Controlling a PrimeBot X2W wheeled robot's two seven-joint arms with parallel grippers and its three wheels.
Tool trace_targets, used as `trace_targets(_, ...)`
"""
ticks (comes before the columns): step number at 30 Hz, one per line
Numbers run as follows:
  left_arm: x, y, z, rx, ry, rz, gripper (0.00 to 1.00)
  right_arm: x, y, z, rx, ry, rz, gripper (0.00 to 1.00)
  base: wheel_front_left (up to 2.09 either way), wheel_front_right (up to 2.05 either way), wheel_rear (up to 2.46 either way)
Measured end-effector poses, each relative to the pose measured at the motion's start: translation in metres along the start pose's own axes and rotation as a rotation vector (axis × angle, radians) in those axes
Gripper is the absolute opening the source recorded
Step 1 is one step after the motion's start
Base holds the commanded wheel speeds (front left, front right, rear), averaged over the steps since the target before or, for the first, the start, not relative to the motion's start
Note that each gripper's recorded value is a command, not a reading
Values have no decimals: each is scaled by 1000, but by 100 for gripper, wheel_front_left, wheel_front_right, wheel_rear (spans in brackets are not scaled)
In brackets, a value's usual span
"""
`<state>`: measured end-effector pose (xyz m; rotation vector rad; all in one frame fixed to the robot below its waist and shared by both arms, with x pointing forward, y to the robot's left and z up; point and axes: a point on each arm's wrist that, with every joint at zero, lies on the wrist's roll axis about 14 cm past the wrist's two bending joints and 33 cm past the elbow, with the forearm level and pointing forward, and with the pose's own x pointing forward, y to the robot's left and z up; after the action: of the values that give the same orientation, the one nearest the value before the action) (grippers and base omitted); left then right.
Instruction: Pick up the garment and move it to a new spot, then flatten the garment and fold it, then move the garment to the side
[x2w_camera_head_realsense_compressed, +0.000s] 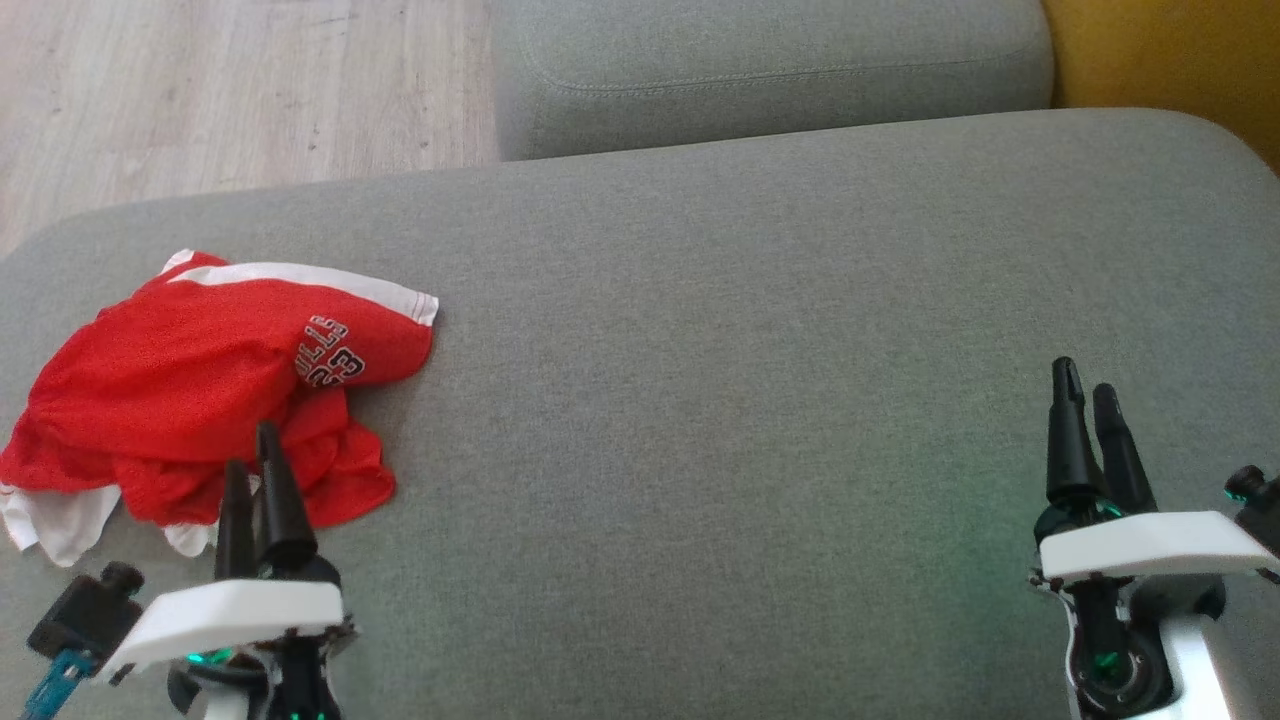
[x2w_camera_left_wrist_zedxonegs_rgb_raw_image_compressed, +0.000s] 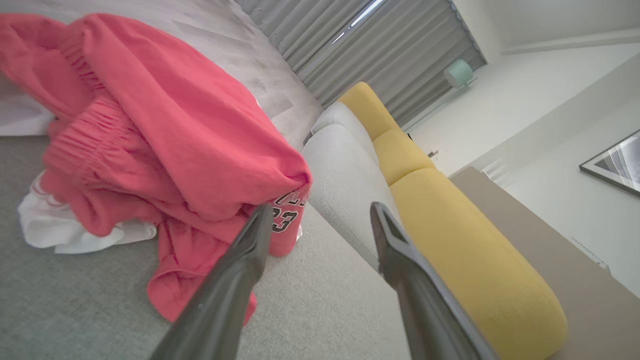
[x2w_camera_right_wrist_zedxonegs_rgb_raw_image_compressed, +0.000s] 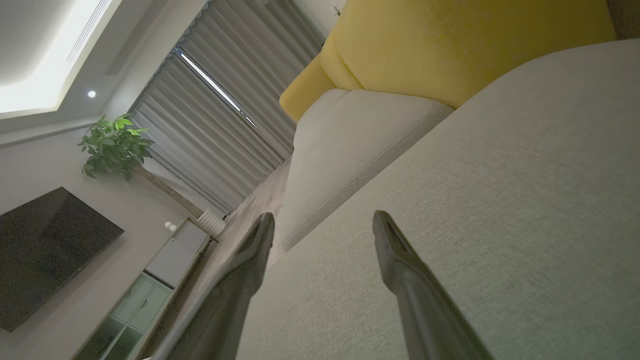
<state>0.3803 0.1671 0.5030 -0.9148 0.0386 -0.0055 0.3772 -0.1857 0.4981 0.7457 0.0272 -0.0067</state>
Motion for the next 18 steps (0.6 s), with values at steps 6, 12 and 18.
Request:
trace_targets(6, 0, -6, -12, 119, 29, -18, 100, 0, -1, 1, -87, -5, -1, 100, 0, 0, 0)
trace_targets(12, -1, -10, -18, 234, 41, -33, 100, 0, 1, 0, -168, -7, 10, 100, 0, 0, 0)
trace_targets(18, -2, -17, -30, 374, 72, -60, 100, -1, 5, -3, -258, -1, 27, 100, 0, 0, 0)
